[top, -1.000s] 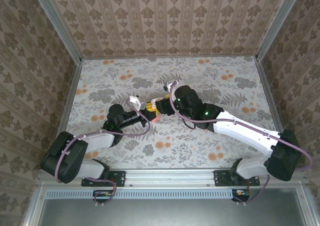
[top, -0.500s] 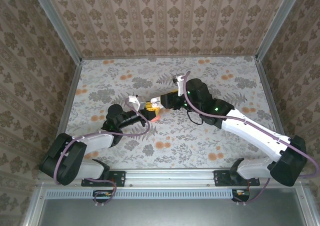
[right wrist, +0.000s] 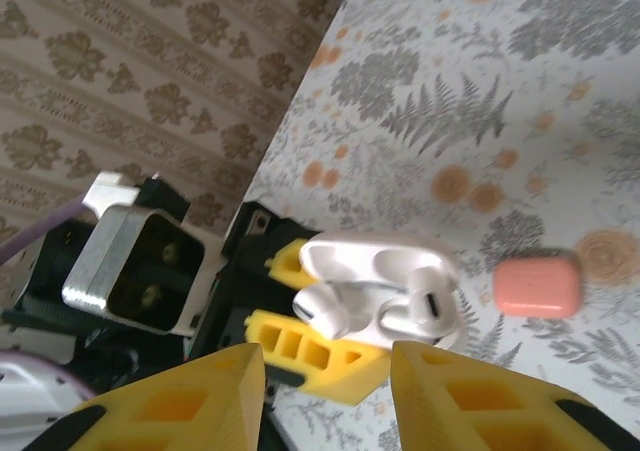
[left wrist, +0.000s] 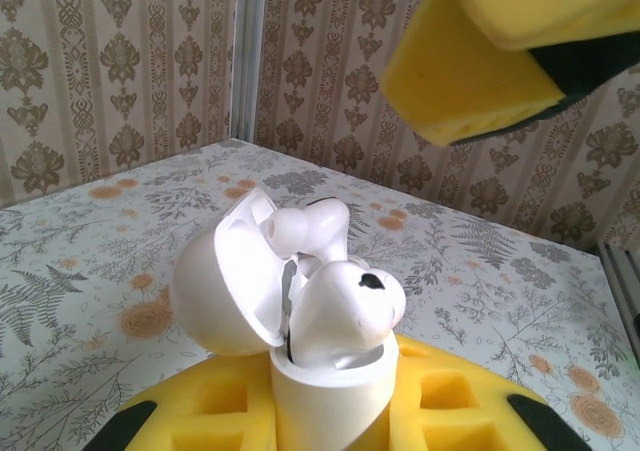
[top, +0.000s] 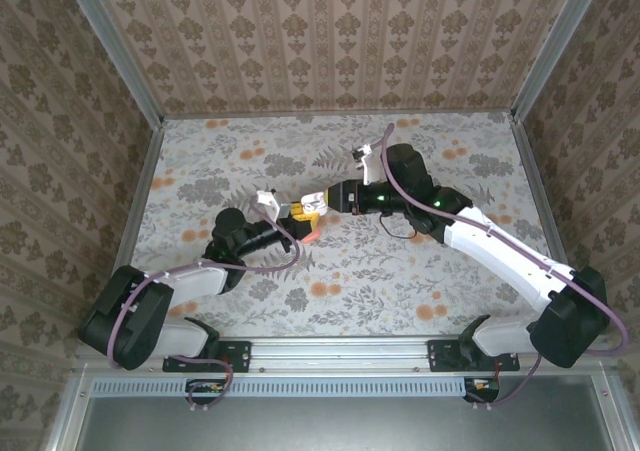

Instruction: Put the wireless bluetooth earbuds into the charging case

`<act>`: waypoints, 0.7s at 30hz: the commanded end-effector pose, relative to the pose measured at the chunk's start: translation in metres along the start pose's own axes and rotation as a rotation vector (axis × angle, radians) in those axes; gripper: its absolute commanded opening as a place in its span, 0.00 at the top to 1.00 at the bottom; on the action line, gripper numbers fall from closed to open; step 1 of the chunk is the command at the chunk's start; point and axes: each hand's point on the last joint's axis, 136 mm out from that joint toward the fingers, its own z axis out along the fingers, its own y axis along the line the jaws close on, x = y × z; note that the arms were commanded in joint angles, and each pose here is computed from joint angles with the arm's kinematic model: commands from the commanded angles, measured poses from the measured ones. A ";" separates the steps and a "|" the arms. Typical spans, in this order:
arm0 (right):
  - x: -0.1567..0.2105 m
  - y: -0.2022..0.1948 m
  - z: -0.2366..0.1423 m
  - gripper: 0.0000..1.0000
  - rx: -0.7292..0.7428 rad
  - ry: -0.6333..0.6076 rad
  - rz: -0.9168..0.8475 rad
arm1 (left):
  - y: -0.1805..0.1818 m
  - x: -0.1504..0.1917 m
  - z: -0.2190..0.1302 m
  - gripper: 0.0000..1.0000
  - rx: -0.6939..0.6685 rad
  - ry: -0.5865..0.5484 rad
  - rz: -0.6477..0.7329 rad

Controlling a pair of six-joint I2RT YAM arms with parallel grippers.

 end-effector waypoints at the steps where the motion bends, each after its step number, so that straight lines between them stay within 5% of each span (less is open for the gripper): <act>1: 0.001 0.030 0.000 0.65 -0.105 0.023 -0.042 | -0.007 -0.017 -0.001 0.87 0.018 -0.056 0.036; 6: 0.002 0.026 0.004 0.71 -0.055 0.046 -0.045 | -0.008 -0.018 -0.001 0.87 0.020 -0.059 0.034; 12: -0.004 -0.002 -0.002 0.65 0.065 0.017 0.027 | -0.008 -0.019 -0.002 0.87 0.021 -0.062 0.035; 21: -0.004 -0.014 0.016 0.65 0.038 0.055 0.139 | -0.008 -0.019 -0.002 0.87 0.021 -0.062 0.035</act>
